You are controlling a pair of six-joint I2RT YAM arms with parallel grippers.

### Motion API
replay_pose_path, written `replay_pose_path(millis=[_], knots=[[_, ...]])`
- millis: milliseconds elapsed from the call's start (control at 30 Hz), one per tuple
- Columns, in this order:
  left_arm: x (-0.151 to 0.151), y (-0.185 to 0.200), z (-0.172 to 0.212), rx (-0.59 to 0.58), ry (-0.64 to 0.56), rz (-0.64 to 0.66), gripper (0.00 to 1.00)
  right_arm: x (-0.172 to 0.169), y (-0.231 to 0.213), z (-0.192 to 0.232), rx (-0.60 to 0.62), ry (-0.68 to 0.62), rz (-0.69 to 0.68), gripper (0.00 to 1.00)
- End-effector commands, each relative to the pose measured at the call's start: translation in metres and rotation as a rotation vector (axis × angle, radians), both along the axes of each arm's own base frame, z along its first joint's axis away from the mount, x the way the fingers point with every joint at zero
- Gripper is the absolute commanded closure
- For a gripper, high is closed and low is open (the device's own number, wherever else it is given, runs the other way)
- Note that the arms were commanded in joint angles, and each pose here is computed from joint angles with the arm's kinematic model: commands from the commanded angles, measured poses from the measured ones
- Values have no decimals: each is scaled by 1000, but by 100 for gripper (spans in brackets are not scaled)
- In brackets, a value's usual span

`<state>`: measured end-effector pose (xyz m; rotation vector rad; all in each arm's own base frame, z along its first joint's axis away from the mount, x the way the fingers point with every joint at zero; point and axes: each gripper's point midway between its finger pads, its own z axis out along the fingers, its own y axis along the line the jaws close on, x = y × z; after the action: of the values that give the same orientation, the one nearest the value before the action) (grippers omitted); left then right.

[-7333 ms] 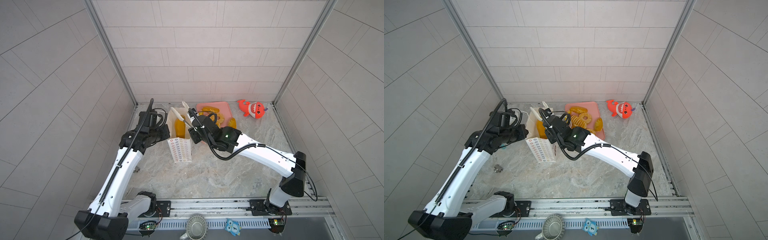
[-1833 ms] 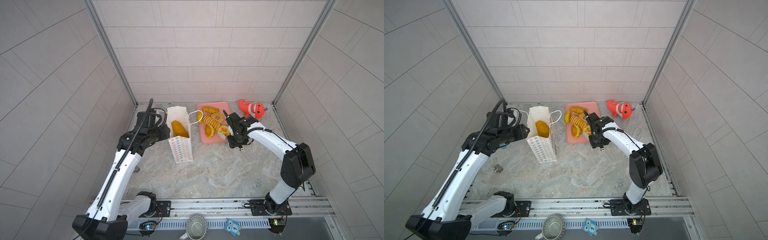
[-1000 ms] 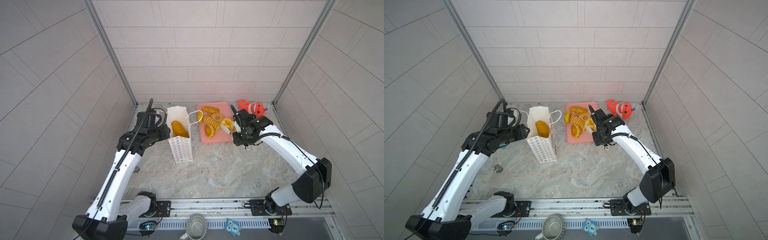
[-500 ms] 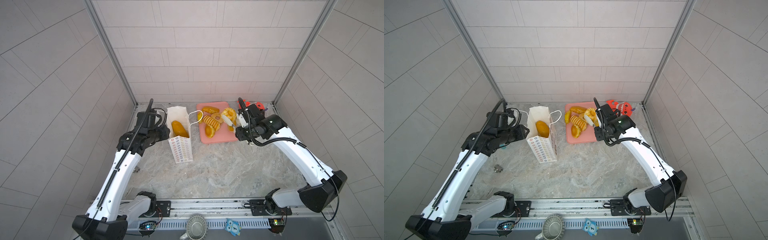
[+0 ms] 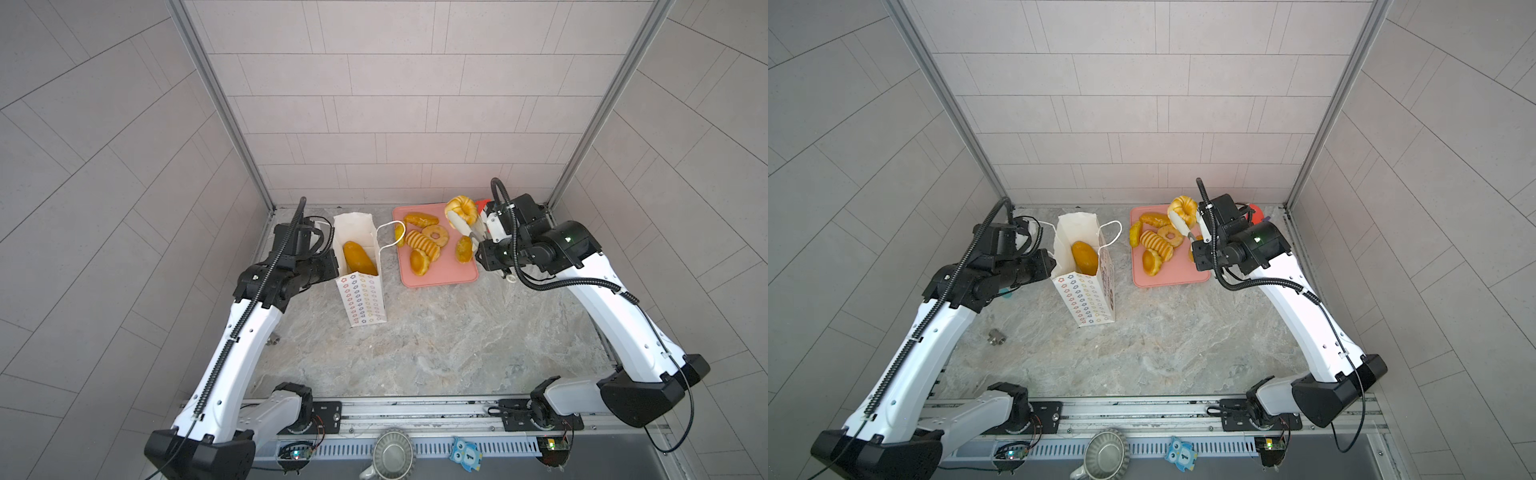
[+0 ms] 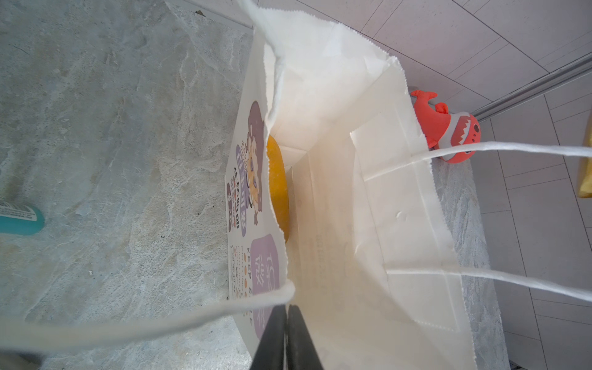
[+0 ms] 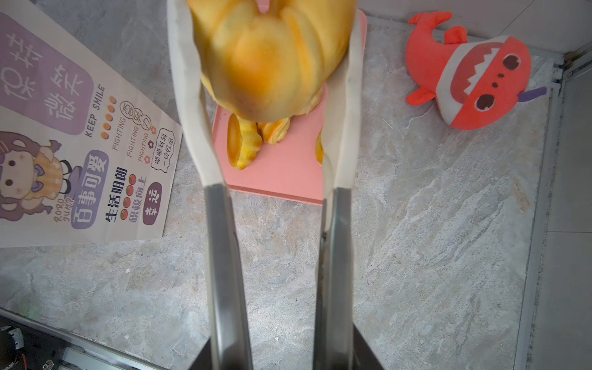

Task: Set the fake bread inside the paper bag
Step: 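Lift the ring bun off the tray with the right gripper's tongs, then carry the ring bun with the right gripper over the paper bag opening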

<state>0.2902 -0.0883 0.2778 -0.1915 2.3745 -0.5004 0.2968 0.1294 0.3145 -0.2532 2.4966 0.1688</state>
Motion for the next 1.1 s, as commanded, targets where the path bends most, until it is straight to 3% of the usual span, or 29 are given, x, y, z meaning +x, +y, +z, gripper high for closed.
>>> replay_pose_path(millis=[0, 600, 1067], knots=[[-1, -1, 9, -10, -29, -1, 91, -9, 0, 25, 23, -57, 21, 58], [0, -1, 9, -18, -28, 6, 93, -33, 48, 85, 106, -154, 186, 59], [0, -1, 10, -20, -31, 6, 93, -52, 102, 99, 95, -176, 339, 59]])
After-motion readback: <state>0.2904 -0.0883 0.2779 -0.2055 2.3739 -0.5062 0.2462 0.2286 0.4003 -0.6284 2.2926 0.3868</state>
